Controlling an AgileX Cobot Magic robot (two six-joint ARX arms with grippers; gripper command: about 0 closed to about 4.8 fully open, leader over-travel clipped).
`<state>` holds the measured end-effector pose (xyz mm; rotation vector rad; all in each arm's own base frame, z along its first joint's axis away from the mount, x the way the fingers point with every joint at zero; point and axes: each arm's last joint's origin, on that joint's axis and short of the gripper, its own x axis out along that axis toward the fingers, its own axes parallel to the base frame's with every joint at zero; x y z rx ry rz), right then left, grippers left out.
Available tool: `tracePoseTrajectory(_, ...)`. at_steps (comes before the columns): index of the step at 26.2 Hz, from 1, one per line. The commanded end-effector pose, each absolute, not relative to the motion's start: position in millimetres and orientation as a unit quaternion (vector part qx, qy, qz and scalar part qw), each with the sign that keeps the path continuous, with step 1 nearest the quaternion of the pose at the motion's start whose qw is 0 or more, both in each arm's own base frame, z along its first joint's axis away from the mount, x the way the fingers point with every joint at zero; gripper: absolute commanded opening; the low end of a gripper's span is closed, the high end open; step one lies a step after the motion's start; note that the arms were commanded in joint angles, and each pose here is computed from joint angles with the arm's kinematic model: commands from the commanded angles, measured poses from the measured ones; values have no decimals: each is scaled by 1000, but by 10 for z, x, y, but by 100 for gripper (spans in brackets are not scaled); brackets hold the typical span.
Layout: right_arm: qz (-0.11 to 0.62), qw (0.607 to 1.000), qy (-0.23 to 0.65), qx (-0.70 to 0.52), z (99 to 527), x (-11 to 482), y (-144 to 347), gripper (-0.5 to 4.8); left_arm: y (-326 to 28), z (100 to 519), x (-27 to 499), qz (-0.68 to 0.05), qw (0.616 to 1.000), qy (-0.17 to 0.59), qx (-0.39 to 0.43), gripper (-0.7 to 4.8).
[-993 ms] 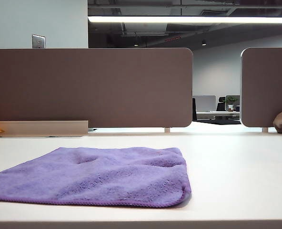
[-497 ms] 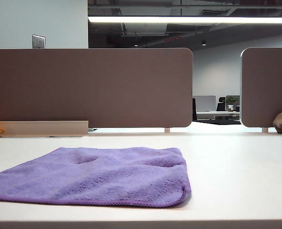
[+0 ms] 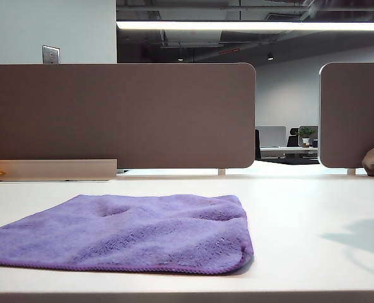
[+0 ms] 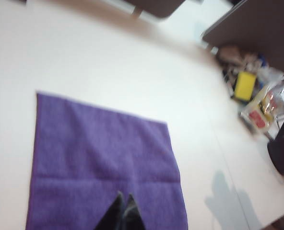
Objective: Fold the bottom of the cloth upward, then fold it vertically to form a square shape.
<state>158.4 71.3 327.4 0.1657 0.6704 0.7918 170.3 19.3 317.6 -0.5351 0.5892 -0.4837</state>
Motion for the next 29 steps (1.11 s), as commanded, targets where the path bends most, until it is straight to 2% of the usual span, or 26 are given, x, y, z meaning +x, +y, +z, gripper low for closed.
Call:
tracePoseTrajectory(1, 387, 853, 346, 57, 3166, 1859, 849, 58, 167, 2993, 1878, -213, 890, 339, -219, -2)
tracePoseTrajectory(5, 382, 840, 380, 59, 3015, 2104, 954, 58, 33, 2876, 2025, -216, 887, 369, -175, 4)
tracePoseTrajectory(9, 380, 823, 417, 64, 2872, 2223, 1028, 60, -58, 2776, 2104, -198, 883, 400, -145, 89)
tracePoseTrajectory(13, 388, 799, 455, 63, 2734, 2256, 1120, 113, -140, 2664, 2146, -195, 865, 441, -138, 89)
tracePoseTrajectory(18, 391, 769, 503, 54, 2547, 2284, 1251, 127, -182, 2461, 2189, -178, 835, 512, -100, 90)
tracePoseTrajectory(20, 390, 757, 521, 55, 2484, 2294, 1273, 155, -183, 2388, 2200, -181, 818, 536, -99, 97)
tracePoseTrajectory(22, 391, 741, 544, 50, 2404, 2282, 1330, 160, -186, 2324, 2207, -190, 804, 556, -91, 134)
tracePoseTrajectory(29, 379, 687, 619, 34, 2214, 2191, 1416, 160, -184, 2250, 2126, -194, 766, 607, -87, 139)
